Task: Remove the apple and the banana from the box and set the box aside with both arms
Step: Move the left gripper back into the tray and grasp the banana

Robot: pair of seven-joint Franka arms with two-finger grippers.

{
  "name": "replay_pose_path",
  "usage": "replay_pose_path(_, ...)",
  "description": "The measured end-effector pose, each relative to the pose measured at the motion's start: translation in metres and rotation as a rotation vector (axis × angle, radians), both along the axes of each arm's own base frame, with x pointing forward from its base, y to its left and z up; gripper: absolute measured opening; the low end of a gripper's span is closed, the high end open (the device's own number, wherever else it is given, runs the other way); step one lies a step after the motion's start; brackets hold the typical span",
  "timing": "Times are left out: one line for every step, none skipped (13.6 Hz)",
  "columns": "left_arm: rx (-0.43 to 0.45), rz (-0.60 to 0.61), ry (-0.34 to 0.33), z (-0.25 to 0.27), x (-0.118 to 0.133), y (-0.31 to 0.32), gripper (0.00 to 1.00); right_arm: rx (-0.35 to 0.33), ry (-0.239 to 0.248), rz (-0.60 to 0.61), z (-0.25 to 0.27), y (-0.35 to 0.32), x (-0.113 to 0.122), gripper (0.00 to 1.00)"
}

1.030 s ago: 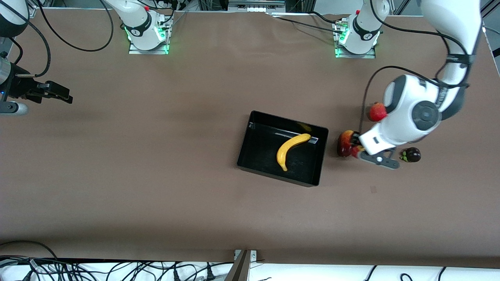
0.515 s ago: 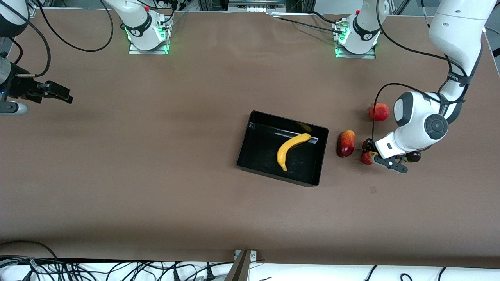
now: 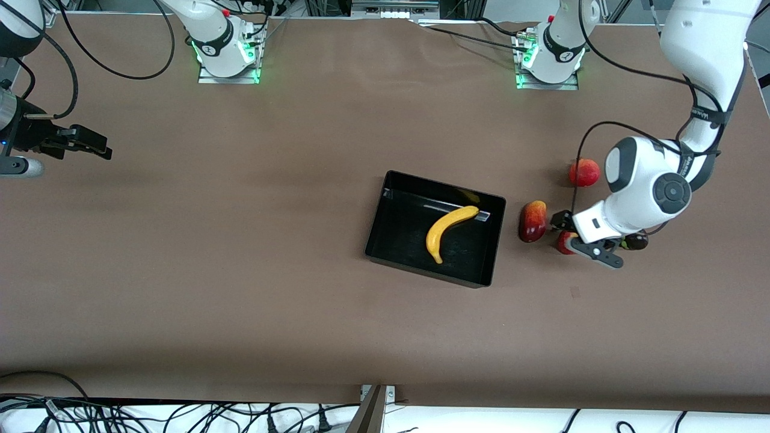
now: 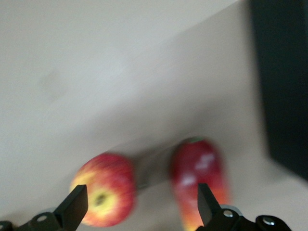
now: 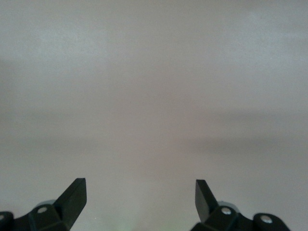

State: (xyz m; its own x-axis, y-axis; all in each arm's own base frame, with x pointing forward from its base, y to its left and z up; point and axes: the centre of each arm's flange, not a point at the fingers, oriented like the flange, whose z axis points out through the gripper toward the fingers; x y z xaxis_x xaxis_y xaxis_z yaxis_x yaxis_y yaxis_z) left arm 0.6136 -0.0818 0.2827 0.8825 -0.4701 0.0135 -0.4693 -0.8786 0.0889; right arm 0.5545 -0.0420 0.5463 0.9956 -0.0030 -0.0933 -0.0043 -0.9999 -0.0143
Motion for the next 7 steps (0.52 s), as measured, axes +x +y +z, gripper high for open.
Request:
replay_pose_path(-0.003, -0.062, -0.031, 0.027, -0.001, -0.042, 1.0, 0.0, 0.0, 0.0, 0.0, 0.0, 0.0, 1.0)
replay_pose_path(-0.006, -0.122, -0.061, 0.048, -0.007, -0.086, 1.0, 0.0, 0.0, 0.0, 0.0, 0.0, 0.0, 1.0)
replay_pose_path(-0.01, -0.175, -0.078, 0.061, -0.017, -0.128, 1.0, 0.0, 0.0, 0.0, 0.0, 0.0, 0.0, 1.0)
replay_pose_path(-0.013, -0.216, -0.079, 0.062, -0.029, -0.162, 1.0, 0.0, 0.0, 0.0, 0.0, 0.0, 0.0, 1.0)
replay_pose_path(-0.017, -0.254, -0.073, 0.056, -0.041, -0.189, 1.0, 0.0, 0.0, 0.0, 0.0, 0.0, 0.0, 1.0)
replay_pose_path(-0.025, -0.287, -0.071, 0.045, -0.049, -0.21, 1.0, 0.0, 0.0, 0.0, 0.0, 0.0, 0.0, 1.0)
replay_pose_path(-0.034, -0.312, -0.07, 0.031, -0.055, -0.226, 1.0, 0.0, 0.0, 0.0, 0.0, 0.0, 0.0, 1.0)
